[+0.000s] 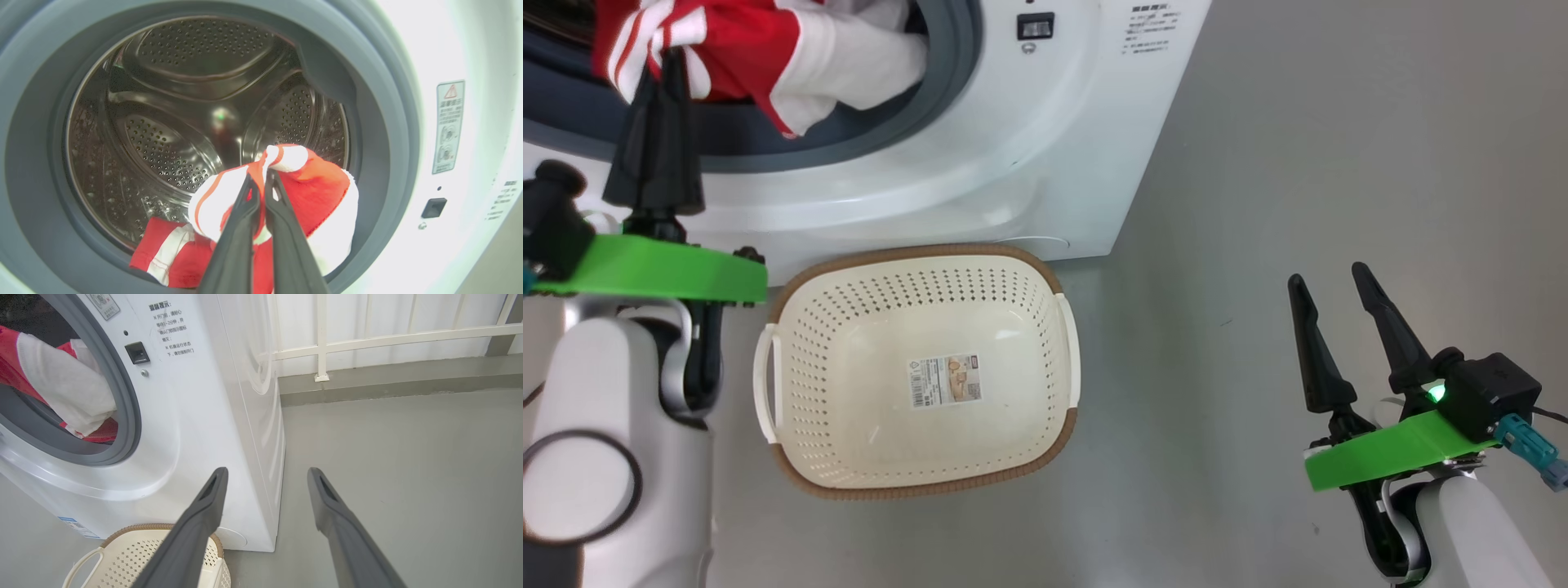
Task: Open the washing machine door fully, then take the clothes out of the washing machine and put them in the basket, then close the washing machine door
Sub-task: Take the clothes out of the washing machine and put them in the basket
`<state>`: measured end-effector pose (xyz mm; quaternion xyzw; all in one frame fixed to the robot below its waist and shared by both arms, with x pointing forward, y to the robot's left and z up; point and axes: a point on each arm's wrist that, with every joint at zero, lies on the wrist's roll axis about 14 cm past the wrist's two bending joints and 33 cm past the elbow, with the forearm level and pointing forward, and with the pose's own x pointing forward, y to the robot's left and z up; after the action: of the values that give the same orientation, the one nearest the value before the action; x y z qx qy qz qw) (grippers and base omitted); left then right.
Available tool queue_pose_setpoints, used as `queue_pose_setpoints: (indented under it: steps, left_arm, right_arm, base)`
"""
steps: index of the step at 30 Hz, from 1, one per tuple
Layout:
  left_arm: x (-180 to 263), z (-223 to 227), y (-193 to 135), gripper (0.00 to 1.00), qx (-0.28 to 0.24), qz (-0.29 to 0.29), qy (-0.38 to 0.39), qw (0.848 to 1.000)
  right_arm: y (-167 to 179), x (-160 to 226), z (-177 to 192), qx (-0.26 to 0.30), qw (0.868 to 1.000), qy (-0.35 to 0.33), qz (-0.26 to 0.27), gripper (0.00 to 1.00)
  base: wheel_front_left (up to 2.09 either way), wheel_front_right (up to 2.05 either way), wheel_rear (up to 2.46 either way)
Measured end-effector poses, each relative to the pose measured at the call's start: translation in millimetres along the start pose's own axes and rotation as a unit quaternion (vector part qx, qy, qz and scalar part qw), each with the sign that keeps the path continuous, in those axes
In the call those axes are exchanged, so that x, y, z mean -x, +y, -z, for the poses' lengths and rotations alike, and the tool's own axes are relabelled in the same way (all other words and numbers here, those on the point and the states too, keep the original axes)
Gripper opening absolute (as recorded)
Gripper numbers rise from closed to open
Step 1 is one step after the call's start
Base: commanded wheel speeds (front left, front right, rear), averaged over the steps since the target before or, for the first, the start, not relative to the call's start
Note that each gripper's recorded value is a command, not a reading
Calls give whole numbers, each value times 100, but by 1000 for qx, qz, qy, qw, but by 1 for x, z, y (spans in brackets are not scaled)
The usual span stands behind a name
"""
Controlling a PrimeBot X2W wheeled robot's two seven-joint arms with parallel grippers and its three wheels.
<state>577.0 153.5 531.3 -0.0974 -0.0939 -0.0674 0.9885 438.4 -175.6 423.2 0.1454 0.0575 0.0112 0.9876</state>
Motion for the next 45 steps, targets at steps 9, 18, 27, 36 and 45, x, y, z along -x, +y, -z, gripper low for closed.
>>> queue_pose_setpoints:
  steps: [9, 18, 27, 36, 45]
  left_arm:
    - [8, -46, 6, 0, -3, -11, -77, 997]
    - [22, -56, 2, 0, -4, -6, -98, 995]
    - [39, -4, -3, 0, 5, 0, -24, 1000]
    - [69, 94, -2, 0, 25, -10, 119, 993]
    - [83, 164, -4, 0, 31, -4, 217, 976]
  right_arm:
    - [2, -1, 3, 6, 1000, 4, -4, 100]
    - [3, -2, 7, 5, 1000, 9, -5, 100]
    - [1, -3, 14, 4, 1000, 17, -3, 100]
    - [1, -11, 26, 3, 1000, 29, -5, 100]
    - [-5, -19, 41, 1, 999, 44, 0, 100]
  base:
    - [0, 0, 0]
    - [0, 0, 0]
    - [0, 0, 0]
    - [0, 0, 0]
    - [0, 0, 0]
